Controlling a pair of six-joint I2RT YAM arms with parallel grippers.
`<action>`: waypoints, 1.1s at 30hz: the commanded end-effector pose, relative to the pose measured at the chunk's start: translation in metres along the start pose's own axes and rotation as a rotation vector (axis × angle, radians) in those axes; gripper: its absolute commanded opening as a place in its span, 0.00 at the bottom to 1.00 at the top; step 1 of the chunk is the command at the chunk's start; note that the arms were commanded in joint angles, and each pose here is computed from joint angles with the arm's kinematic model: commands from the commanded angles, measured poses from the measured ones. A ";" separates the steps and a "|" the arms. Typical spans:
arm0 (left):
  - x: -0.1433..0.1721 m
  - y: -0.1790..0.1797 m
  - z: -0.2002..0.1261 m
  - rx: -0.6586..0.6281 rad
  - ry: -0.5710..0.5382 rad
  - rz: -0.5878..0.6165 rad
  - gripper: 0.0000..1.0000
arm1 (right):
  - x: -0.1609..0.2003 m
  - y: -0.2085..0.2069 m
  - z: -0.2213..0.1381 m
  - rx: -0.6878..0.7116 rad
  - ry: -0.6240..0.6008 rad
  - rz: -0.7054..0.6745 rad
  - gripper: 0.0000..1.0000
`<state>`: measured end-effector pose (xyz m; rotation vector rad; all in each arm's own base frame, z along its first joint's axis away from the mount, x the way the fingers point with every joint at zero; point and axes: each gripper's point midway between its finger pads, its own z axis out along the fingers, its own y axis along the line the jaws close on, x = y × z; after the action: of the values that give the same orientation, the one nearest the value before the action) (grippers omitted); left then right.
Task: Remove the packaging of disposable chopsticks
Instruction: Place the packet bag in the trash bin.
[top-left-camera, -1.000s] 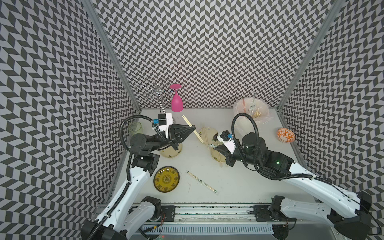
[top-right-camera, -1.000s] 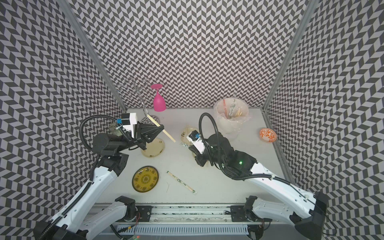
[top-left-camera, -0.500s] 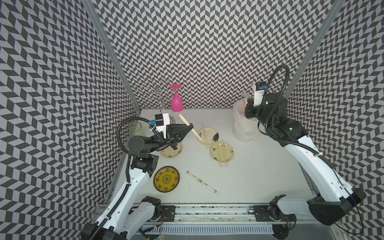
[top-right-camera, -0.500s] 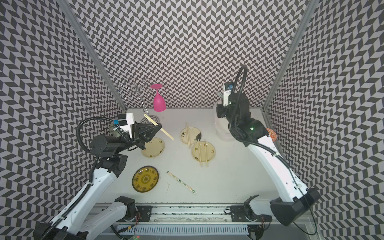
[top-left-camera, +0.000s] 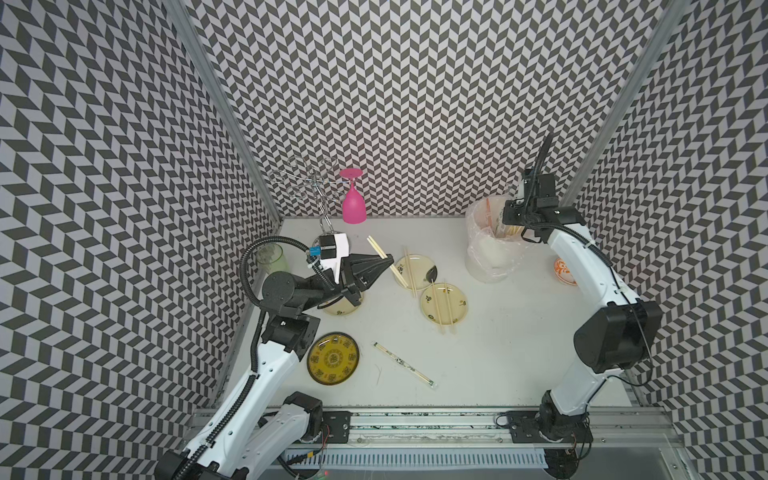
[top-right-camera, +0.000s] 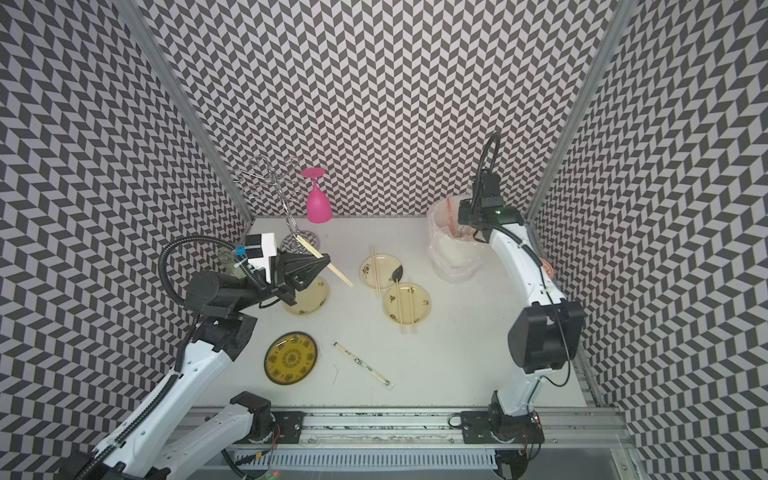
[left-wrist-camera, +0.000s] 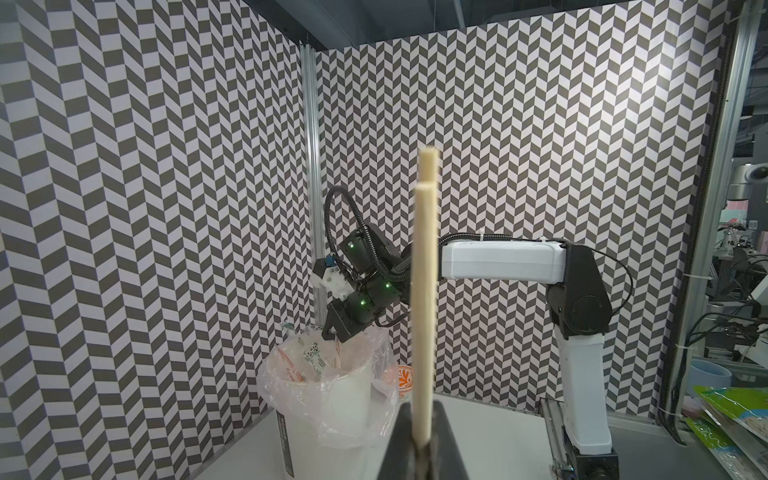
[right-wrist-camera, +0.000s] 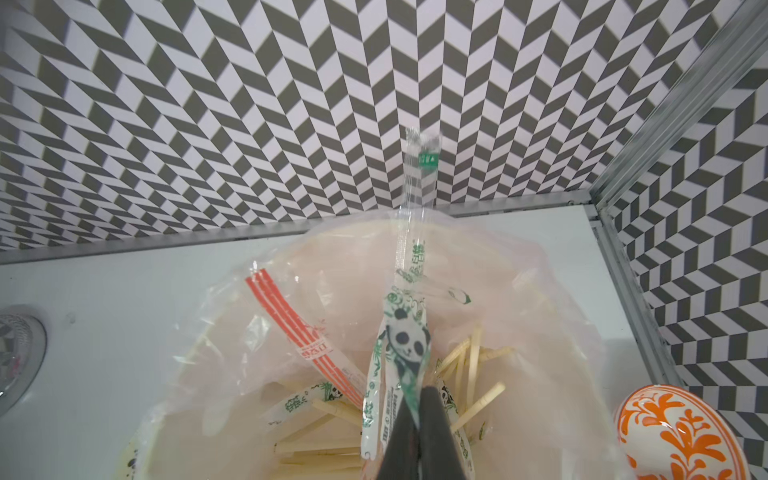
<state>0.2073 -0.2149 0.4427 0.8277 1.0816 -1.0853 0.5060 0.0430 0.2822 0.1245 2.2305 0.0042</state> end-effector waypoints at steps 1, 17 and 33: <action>-0.008 -0.004 0.000 -0.003 -0.013 0.024 0.00 | -0.017 0.005 -0.004 -0.030 -0.029 0.026 0.26; -0.004 0.000 0.001 -0.013 0.000 0.019 0.00 | -0.038 0.009 -0.055 -0.098 -0.137 0.062 0.70; 0.056 0.090 -0.017 -0.387 0.172 -0.308 0.00 | -0.064 0.026 -0.194 -0.327 -0.483 0.114 0.68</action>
<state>0.2723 -0.1998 0.3979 0.5839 1.3929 -1.0410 0.4083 0.0577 0.4281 0.0917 1.8316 0.2648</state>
